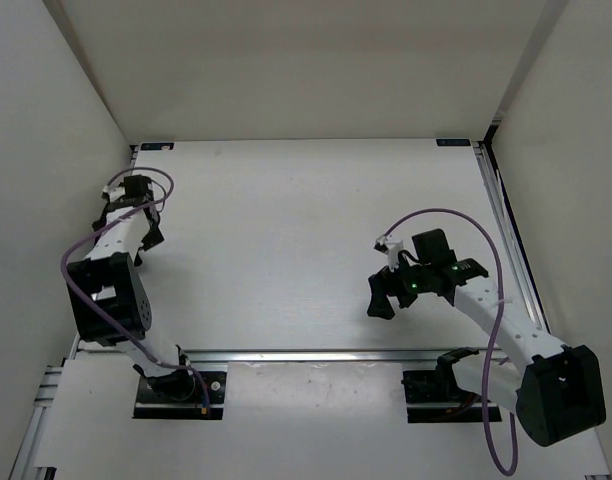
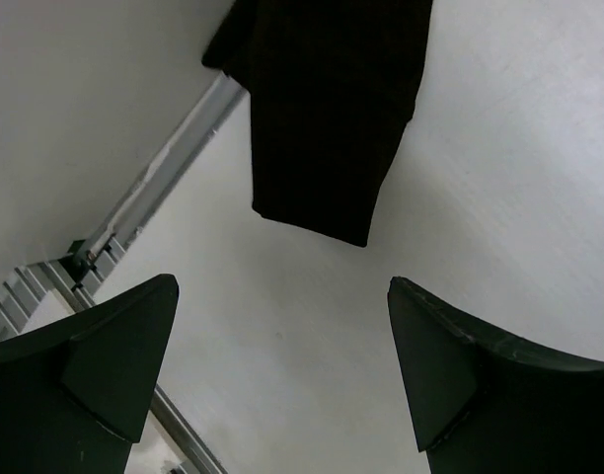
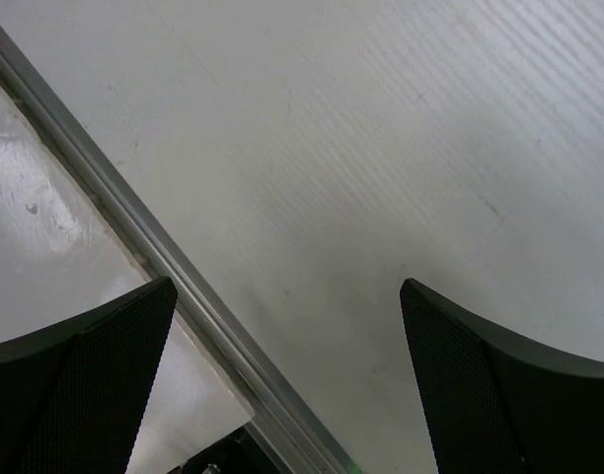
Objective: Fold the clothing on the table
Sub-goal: Grab the skirt from the pile
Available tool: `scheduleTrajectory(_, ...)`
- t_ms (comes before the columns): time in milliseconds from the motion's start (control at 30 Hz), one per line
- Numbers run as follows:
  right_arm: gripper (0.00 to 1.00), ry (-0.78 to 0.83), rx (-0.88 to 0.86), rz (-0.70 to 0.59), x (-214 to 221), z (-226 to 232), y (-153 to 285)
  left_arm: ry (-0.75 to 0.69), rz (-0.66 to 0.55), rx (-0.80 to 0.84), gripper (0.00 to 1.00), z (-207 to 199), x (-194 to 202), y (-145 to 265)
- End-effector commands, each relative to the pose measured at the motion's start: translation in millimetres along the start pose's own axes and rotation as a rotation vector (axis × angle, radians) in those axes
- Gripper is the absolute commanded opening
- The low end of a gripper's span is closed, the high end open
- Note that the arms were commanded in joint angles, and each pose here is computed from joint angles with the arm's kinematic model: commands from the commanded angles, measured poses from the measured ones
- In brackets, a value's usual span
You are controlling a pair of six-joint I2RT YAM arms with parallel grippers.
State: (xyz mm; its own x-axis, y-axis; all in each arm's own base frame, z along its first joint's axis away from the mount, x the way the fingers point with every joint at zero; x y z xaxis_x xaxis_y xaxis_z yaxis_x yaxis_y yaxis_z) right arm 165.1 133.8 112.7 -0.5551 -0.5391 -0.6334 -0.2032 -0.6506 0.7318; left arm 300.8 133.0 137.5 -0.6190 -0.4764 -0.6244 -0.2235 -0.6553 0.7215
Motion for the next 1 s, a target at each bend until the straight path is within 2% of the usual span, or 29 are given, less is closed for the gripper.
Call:
scheduleTrajectory(0, 0.99, 0.039, -0.018, -0.032, -3, 4, 3, 0.014, 0.071, 0.004, 0.99, -6, 26, -24)
scheduleTrajectory(167, 0.99, 0.075, -0.028, -0.068, -6, 11, 8, -0.040, 0.059, -0.028, 0.99, -11, 39, -41)
scheduleTrajectory(400, 0.99, 0.098, -0.048, -0.103, -9, 16, 12, -0.104, 0.158, -0.113, 0.98, -12, 45, -56)
scheduleTrajectory(500, 0.99, 0.094, -0.053, -0.104, -9, 15, 12, -0.136, 0.082, -0.112, 0.99, -27, 35, -42)
scheduleTrajectory(600, 1.00, 0.099, -0.050, -0.113, -10, 15, 13, -0.079, -0.021, -0.033, 0.99, -39, 4, -20)
scheduleTrajectory(700, 1.00, 0.091, -0.054, -0.113, -10, 15, 13, -0.042, -0.019, 0.002, 0.99, -47, -14, -23)
scheduleTrajectory(833, 0.99, 0.083, -0.051, -0.111, -8, 14, 11, -0.154, -0.010, -0.105, 0.99, -55, -18, -39)
scheduleTrajectory(967, 0.99, 0.096, -0.055, -0.112, -10, 16, 12, -0.156, 0.018, -0.092, 0.99, -68, -10, -57)
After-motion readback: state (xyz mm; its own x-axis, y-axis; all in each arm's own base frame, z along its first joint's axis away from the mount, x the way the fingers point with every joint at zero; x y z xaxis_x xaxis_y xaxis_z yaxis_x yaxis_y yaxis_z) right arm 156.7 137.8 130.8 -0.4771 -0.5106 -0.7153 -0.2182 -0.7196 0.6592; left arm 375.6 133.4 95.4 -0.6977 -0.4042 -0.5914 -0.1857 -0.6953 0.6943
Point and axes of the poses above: each gripper's point midway between its finger pads, its own y axis back along the fingers, its own z axis along the line the jaws close on, x = y × z, the point moved 4 cm from there along y, back along the fingers, and after that the axes turned 8 degrees about y, right-handed, at the moved point
